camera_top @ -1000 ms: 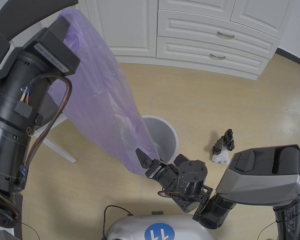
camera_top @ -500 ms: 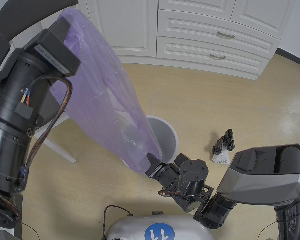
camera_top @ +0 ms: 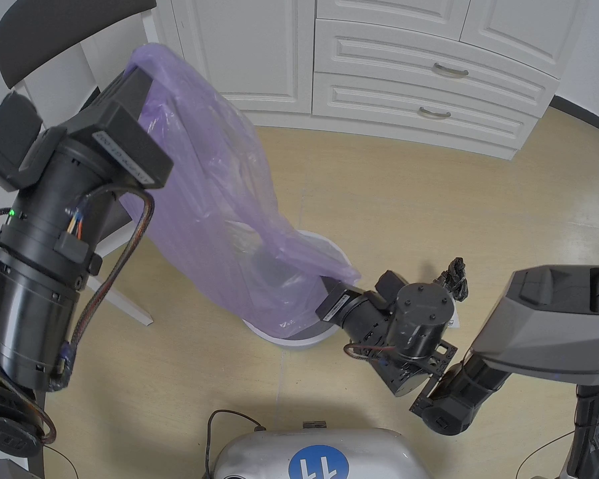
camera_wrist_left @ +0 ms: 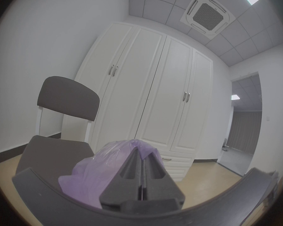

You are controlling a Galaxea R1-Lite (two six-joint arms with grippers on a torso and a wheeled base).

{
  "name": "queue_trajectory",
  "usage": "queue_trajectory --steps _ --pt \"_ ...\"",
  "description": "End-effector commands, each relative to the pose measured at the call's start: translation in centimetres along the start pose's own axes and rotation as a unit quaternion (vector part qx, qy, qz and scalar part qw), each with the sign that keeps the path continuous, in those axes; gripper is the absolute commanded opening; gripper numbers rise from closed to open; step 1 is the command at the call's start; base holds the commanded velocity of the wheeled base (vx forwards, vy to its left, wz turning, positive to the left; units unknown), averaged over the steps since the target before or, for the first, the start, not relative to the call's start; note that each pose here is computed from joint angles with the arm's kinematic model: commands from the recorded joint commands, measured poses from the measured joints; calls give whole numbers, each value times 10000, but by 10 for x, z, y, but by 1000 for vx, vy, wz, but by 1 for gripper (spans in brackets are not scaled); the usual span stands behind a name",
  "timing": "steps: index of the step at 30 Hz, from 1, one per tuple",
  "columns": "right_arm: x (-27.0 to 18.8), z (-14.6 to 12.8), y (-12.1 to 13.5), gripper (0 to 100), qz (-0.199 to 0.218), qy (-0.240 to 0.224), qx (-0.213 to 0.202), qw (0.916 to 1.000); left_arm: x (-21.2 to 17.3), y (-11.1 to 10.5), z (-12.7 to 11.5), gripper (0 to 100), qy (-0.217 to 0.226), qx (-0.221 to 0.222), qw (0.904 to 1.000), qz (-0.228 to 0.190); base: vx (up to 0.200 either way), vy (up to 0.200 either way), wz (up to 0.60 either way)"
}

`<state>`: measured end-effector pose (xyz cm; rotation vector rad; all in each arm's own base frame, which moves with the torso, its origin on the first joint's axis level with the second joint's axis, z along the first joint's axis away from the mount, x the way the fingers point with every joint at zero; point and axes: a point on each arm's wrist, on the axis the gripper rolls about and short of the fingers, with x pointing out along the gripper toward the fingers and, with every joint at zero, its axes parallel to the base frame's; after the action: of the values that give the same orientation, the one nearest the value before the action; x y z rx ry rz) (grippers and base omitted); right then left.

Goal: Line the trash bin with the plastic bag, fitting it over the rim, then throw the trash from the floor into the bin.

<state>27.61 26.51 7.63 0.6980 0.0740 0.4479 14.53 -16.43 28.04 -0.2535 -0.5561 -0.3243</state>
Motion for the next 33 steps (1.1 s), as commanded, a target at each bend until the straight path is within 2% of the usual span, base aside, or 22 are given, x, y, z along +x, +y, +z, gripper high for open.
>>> queue_trajectory --steps 1,3,4,5,6,8,9,11,15,18,22,27,30,33 --pt "-1 40 3 0 -32 -523 -373 9979 3 19 -11 0 132 344 9989 294 0 0 0" --pt "-2 55 4 0 -67 -726 -762 9944 9 38 -16 0 278 664 9958 570 0 0 0" --pt "-2 55 4 0 -67 -726 -762 9944 9 38 -16 0 278 664 9958 570 0 0 0" --pt "-7 71 9 0 -56 -882 -943 9916 9 52 -24 0 551 850 9929 626 0 0 0" --pt "-7 71 9 0 -56 -882 -943 9916 9 52 -24 0 551 850 9929 626 0 0 0" --pt "-21 97 17 0 -33 -1098 -1094 9879 2 60 -40 0 1102 807 9904 204 0 0 0" --pt "-23 99 18 0 -38 -1108 -1108 9876 1 61 -42 0 1151 796 9901 149 0 0 0" --pt "-33 118 23 0 -72 -1236 -1277 9840 -7 64 -53 0 1546 750 9849 -215 0 0 0" --pt "-49 144 35 0 -37 -1476 -1436 9786 -16 65 -65 0 1897 673 9772 -672 0 0 0" --pt "-69 162 46 0 -11 -1697 -1683 9710 -20 65 -68 0 2001 499 9738 -962 0 0 0" --pt "-94 176 56 0 -11 -1740 -1925 9657 -23 64 -73 0 2136 432 9693 -1137 0 0 0" --pt "-123 180 65 0 76 -1482 -2238 9633 -25 65 -88 0 2380 461 9625 -1219 0 0 0" --pt "-146 181 66 0 99 -1282 -2603 9569 -26 68 -97 0 2551 537 9582 -1182 0 0 0" --pt "-158 183 65 0 -122 -1302 -2936 9469 -25 73 -98 0 2550 617 9590 -1069 0 0 0"
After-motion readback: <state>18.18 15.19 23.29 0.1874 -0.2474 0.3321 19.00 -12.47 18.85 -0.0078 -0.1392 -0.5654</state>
